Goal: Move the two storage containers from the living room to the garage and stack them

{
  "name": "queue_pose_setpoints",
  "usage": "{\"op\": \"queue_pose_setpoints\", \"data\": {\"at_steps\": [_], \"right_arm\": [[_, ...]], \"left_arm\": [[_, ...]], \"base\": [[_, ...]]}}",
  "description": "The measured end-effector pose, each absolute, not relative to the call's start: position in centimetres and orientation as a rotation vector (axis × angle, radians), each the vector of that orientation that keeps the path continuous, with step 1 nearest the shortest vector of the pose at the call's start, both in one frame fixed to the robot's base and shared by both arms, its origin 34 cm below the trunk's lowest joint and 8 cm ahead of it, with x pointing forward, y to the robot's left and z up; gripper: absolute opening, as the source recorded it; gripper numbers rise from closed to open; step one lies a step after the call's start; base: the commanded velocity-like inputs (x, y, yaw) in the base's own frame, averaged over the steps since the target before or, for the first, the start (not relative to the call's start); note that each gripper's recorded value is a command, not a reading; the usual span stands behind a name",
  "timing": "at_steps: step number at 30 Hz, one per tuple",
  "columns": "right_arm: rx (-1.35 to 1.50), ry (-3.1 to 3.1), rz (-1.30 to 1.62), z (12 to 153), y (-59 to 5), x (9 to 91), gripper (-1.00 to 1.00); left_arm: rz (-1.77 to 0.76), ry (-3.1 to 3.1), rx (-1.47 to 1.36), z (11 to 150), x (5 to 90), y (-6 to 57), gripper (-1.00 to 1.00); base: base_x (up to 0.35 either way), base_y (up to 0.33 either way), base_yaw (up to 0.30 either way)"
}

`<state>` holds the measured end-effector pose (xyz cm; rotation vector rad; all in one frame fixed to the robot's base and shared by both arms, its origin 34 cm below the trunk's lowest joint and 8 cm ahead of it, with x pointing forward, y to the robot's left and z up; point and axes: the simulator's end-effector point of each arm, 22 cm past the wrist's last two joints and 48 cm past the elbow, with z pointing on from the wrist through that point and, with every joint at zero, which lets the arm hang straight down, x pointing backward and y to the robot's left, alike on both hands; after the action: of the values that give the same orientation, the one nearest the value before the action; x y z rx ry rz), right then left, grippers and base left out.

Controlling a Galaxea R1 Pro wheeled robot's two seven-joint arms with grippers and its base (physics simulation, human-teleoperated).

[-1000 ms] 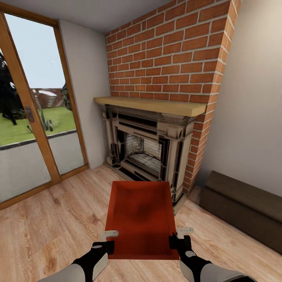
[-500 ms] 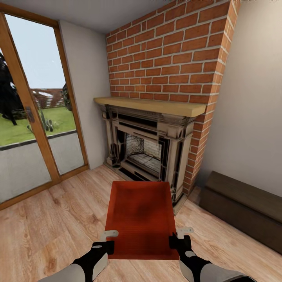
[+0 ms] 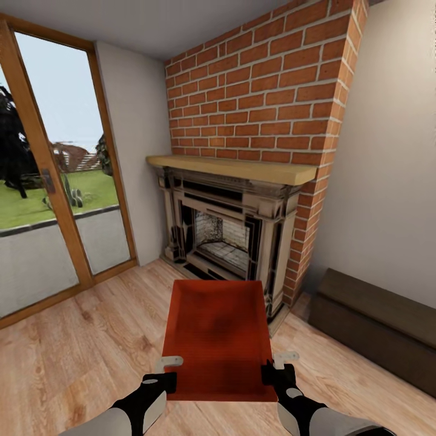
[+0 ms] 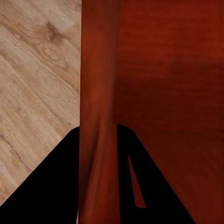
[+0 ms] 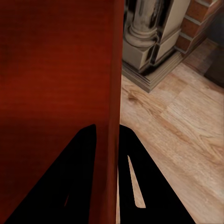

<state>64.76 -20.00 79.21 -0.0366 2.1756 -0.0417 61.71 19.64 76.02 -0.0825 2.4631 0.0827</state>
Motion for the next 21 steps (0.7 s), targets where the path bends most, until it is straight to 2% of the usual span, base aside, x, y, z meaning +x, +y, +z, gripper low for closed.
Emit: {"op": "queue_pose_setpoints", "data": {"at_steps": [21], "right_arm": [[-0.035,2.142,-0.042,81.0,-20.0,65.4,-1.00]], "left_arm": [[0.081,2.429,-0.083,77.7,62.4,19.6,-1.00]], "base": [[0.000,0.000,0.000]]}}
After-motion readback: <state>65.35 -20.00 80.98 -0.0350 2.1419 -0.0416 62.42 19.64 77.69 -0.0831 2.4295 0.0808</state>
